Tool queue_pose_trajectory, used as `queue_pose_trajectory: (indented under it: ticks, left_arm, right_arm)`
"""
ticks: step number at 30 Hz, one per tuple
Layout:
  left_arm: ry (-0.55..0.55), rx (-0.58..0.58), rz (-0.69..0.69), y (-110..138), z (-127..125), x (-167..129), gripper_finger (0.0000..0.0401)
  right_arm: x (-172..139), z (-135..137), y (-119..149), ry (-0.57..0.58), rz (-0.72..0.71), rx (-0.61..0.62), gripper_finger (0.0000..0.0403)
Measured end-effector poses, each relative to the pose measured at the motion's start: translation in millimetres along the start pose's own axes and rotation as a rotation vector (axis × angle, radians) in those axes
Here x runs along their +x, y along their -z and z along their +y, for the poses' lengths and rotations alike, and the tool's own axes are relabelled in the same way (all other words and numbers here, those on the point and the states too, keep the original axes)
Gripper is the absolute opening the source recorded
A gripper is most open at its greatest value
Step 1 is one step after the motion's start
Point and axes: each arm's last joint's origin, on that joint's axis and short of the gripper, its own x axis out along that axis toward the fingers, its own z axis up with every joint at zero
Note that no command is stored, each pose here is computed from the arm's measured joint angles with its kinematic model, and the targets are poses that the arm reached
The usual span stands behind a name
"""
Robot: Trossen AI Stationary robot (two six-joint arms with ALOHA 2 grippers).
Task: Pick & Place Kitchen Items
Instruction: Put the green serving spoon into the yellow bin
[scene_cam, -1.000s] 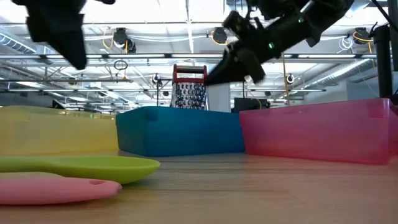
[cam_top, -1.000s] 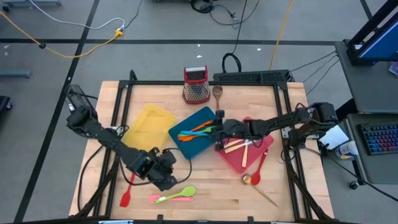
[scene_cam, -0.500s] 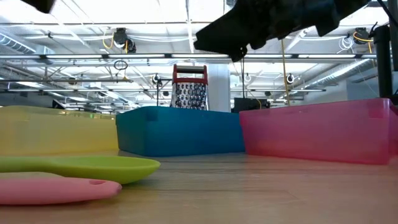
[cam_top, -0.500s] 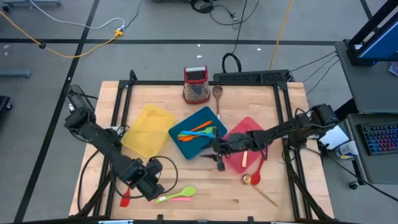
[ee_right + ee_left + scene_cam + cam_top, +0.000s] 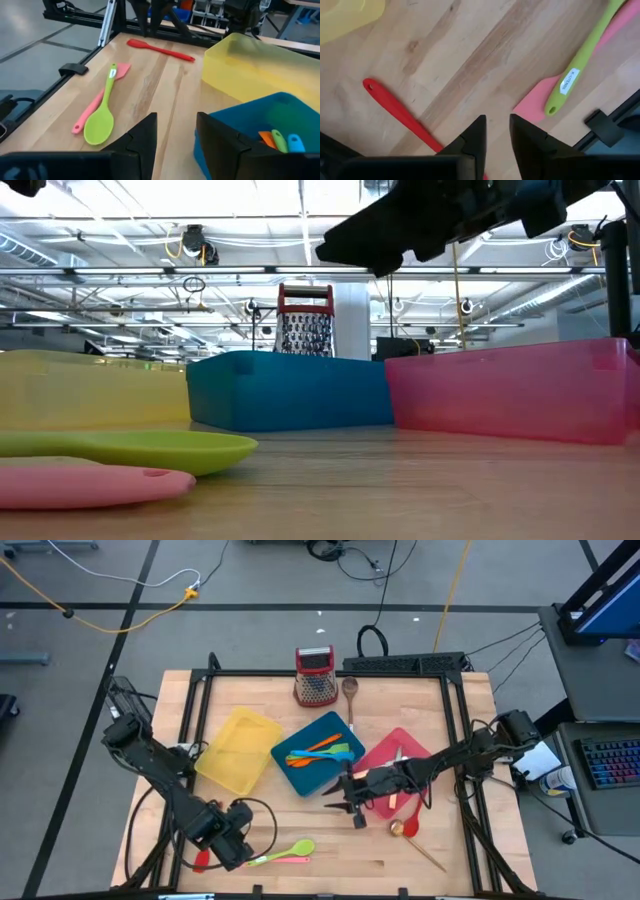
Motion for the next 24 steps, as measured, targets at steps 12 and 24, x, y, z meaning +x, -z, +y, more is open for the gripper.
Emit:
queue_pose_trajectory:
  ticks: [12,24]
  left_arm:
    - [0.247,0.333,-0.399,-13.0,-34.9,-1.7,0.0196]
    - [0.153,0.425,-0.392,-25.0,-66.2,74.5,0.0168]
  right_arm:
    - [0.0,-0.1,-0.2,0.001,-0.002,0.000,0.0130]
    - [0.0,-0.1,-0.1,0.001,-0.001,0.001,0.0130]
